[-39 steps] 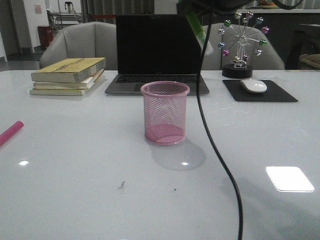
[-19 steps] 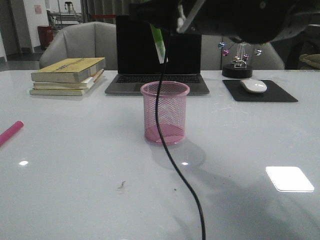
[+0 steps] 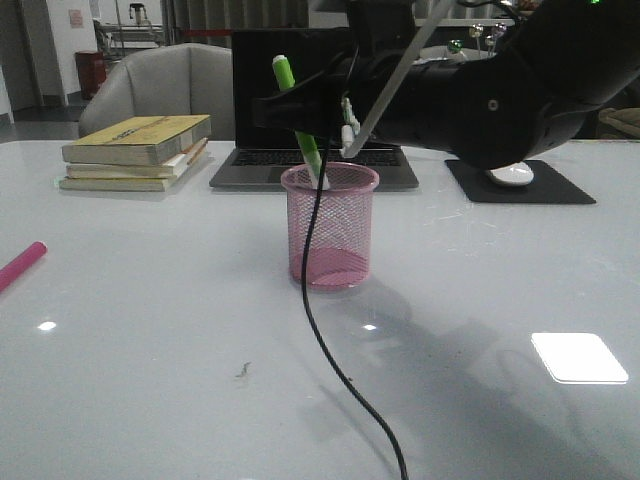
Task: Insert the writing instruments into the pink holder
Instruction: 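Lower the green marker into the pink holder and open the right gripper, then withdraw the right gripper away from the holder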
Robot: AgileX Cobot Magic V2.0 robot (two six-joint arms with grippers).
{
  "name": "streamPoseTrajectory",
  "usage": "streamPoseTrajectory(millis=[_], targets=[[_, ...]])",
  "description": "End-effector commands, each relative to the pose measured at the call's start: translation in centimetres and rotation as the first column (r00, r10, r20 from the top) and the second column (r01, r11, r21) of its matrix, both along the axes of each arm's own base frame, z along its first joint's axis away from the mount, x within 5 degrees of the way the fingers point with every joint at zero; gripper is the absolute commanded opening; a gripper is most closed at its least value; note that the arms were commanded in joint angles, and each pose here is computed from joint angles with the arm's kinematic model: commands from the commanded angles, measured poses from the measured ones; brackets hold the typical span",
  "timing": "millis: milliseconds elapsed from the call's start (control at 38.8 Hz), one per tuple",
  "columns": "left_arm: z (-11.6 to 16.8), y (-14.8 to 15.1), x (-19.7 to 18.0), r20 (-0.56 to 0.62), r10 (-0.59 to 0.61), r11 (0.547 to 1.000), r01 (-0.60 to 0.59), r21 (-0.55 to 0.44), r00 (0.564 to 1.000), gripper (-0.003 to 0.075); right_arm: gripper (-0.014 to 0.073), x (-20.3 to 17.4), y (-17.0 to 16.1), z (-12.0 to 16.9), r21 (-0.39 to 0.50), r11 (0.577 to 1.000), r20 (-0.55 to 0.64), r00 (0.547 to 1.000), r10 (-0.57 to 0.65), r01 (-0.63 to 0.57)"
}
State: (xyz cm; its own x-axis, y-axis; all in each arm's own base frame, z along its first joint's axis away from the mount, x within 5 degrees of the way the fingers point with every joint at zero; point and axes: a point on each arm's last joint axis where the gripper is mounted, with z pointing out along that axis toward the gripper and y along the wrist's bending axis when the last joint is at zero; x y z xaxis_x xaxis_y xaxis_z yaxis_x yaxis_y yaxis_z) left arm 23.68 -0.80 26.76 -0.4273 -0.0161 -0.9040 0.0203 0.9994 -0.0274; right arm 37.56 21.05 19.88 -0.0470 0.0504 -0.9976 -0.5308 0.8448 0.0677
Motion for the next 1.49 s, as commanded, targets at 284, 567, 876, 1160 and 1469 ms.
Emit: streamPoseTrajectory(millis=[284, 567, 876, 1160, 1469], targets=[[2.3, 0.1, 0.2, 0.132, 0.013, 1.0, -0.01, -0.017, 0.991, 0.0092, 0.0337, 0.3, -0.6, 3.0, 0.01, 1.0, 0.069, 0.997, -0.013, 0.013], [2.1, 0.1, 0.1, 0.114, 0.012, 1.0, -0.01, -0.016, 0.993, 0.0092, 0.0341, 0.3, -0.7, 3.2, 0.022, 1.0, 0.069, 0.997, -0.023, 0.022], [3.3, 0.1, -0.7, 0.161, 0.011, 1.0, -0.008, -0.017, 0.987, 0.0092, 0.0341, -1.7, -2.0, 8.8, -0.071, 0.997, 0.102, 0.994, -0.035, 0.042], [4.4, 0.1, -1.6, 0.211, 0.011, 1.0, -0.008, -0.019, 0.977, 0.0092, 0.0341, -5.5, -7.0, 16.9, -0.046, 0.986, 0.096, 0.984, -0.153, 0.158], [5.7, 0.2, -2.9, 0.271, 0.011, 1.0, -0.006, -0.019, 0.962, 0.0092, 0.0341, -13.0, -16.6, 24.0, -0.149, 0.914, 0.102, 0.925, -0.365, 0.377]])
